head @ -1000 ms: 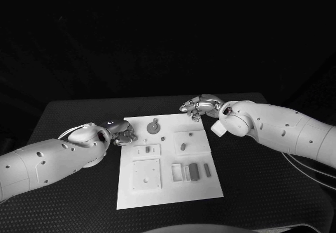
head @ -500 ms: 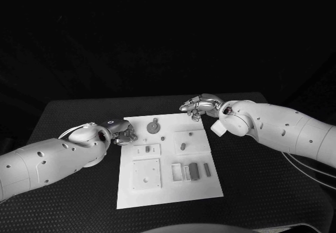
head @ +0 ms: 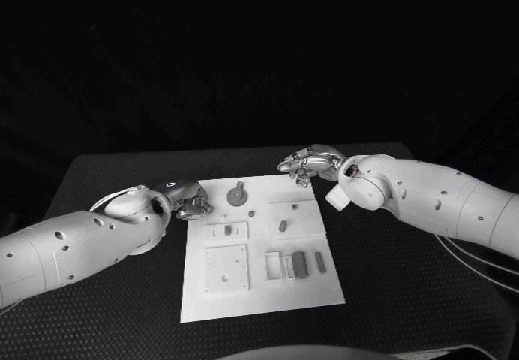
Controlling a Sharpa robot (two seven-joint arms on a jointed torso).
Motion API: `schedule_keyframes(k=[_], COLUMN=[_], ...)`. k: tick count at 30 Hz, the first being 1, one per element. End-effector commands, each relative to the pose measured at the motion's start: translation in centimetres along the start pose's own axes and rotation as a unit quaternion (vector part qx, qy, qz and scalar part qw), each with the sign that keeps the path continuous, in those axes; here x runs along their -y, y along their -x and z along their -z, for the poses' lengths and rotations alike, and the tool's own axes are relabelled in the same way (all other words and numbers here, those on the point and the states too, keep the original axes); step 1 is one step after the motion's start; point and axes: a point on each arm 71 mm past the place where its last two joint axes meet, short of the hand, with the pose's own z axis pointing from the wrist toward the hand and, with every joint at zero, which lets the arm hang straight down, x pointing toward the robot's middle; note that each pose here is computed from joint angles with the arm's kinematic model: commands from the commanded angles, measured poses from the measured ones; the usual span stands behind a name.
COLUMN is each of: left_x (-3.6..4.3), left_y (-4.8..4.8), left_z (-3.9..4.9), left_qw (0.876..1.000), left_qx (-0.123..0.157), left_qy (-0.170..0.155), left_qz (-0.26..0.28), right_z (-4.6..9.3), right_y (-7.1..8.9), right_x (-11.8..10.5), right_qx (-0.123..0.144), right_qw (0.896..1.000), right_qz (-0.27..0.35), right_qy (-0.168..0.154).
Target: Assemble the parts on the task board
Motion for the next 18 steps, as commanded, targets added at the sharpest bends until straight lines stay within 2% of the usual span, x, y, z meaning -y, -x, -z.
schedule_keyframes(k=[1, 5, 8, 18], left_x=[0.1, 0.22, 0.23, 0.39], left_y=[0.41, 0.68, 0.74, 0.43], left_z=[0.03, 0.27, 0.5, 2.04], left_qw=[1.0, 0.998, 0.996, 0.982], left_qx=[0.01, 0.008, -0.004, -0.042], left_qy=[0.008, 0.023, 0.041, 0.118], left_qz=[0.024, 0.052, 0.078, 0.143], right_z=[0.0, 0.0, 0.0, 0.1], right_y=[-0.1, -0.1, -0.1, 0.0], right_x=[0.0, 0.0, 0.0, 0.0], right_qx=[-0.005, -0.004, -0.004, -0.003], right_qw=[1.0, 1.0, 1.0, 1.0], right_qz=[-0.002, -0.002, -0.002, -0.002], right_qy=[0.004, 0.003, 0.003, 0.003])
